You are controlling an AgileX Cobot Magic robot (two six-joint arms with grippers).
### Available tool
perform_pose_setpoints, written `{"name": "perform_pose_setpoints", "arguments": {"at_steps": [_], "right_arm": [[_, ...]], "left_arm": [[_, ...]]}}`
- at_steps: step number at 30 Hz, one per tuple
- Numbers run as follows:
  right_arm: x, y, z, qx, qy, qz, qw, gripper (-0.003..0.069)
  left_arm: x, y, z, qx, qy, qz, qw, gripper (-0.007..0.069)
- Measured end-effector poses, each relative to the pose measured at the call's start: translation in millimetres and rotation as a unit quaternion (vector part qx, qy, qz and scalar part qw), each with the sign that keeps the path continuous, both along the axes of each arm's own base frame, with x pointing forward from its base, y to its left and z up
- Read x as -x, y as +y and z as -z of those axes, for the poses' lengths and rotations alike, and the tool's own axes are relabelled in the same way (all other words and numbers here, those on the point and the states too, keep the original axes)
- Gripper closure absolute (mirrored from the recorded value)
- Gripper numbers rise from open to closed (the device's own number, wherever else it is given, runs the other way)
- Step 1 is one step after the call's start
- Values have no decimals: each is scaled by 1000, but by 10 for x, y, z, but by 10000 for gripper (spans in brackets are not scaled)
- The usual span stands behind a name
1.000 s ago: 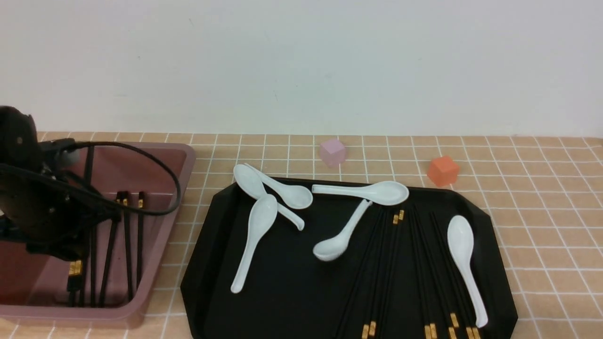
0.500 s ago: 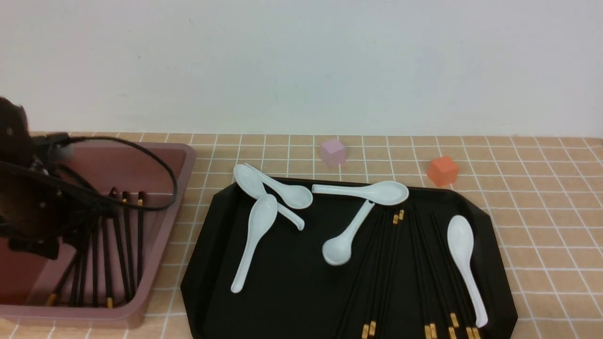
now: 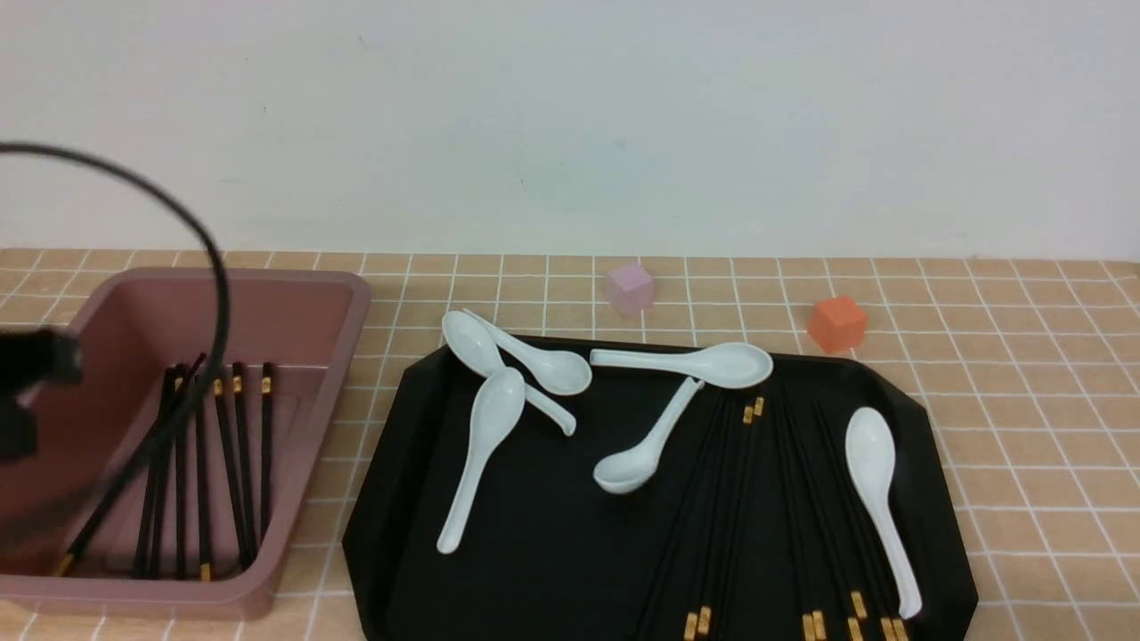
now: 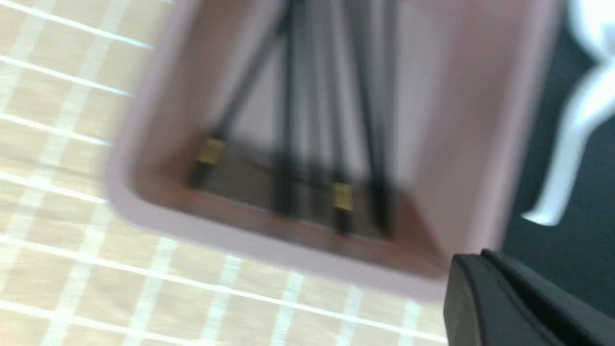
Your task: On brown tablecloth take chopsticks from black tray and put them in box.
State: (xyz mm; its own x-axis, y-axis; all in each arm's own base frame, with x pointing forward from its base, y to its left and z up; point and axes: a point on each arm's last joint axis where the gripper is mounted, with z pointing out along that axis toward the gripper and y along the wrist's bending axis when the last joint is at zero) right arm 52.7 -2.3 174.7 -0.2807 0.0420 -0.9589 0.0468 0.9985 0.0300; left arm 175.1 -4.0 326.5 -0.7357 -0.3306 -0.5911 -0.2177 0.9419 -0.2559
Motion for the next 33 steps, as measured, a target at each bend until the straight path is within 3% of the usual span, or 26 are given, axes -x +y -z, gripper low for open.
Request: {"name": "perform_pose_setpoints", "arguments": {"at_steps": [12, 19, 25, 33], "right_arm": [[0, 0, 0, 0, 0, 0, 1000, 419], [0, 0, 0, 0, 0, 0, 1000, 419], [0, 0, 0, 0, 0, 0, 1000, 419], [0, 0, 0, 0, 0, 0, 1000, 419]], "left_arm": [[964, -99, 823, 71, -202, 4, 977, 638], [1079, -103, 1102, 74, -197, 3, 978, 638], [1070, -80, 1129, 53, -203, 4, 978, 638], [1173, -16, 1171, -17, -271, 12, 962, 638]]}}
